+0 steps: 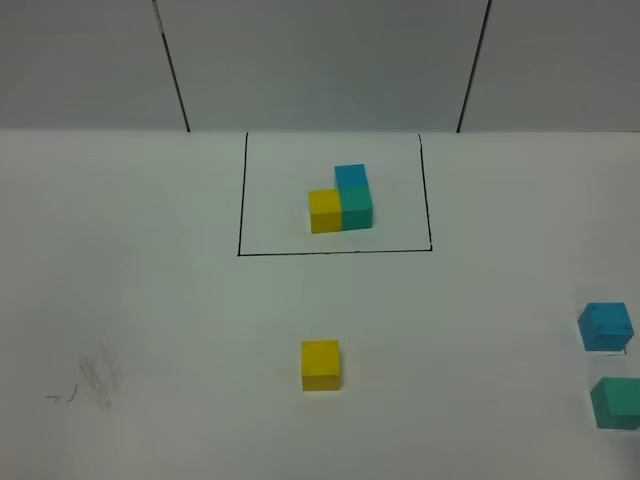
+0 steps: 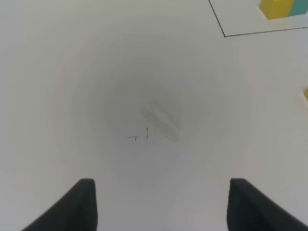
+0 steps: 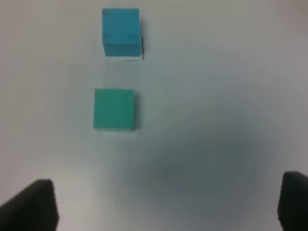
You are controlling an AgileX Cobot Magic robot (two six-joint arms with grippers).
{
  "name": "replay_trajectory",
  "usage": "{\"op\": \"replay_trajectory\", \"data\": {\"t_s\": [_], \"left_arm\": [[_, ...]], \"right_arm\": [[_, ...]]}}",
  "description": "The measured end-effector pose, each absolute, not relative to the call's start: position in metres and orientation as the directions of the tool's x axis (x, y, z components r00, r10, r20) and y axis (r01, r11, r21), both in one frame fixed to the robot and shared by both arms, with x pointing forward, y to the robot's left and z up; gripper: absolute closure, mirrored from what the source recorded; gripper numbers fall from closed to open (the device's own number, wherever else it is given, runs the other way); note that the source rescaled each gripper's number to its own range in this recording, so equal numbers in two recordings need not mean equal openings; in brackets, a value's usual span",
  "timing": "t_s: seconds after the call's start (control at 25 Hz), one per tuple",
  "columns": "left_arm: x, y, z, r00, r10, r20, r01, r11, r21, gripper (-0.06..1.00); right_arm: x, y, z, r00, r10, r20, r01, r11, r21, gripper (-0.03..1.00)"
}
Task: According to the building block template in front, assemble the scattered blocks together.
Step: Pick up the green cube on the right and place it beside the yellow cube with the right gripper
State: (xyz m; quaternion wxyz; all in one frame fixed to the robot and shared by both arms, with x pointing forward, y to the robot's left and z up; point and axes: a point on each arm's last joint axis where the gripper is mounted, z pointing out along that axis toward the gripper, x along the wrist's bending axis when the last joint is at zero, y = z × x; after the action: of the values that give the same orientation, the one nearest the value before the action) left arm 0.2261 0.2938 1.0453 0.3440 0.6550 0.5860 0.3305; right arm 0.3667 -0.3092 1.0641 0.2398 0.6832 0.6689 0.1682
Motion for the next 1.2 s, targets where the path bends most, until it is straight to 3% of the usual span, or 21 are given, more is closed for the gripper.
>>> {"op": "replay_trajectory", "data": {"t_s": [0.52,1.2], "left_arm": [[0.226,0.294,1.045,0.097,0.995,0.033,0.54,-0.08,0.838,0.65],[0.226,0.294,1.045,0.097,0.995,0.033,0.54,-0.08,0.838,0.65]], "right_arm": [[0.436,-0.309,1.005,0.062,0.996,-0.07,0.934,-0.033,0.355,0.0],[0.471,-0.294,0.944,0.064,0.998,-0.002,0.957,-0.061,0.282,0.04]]}}
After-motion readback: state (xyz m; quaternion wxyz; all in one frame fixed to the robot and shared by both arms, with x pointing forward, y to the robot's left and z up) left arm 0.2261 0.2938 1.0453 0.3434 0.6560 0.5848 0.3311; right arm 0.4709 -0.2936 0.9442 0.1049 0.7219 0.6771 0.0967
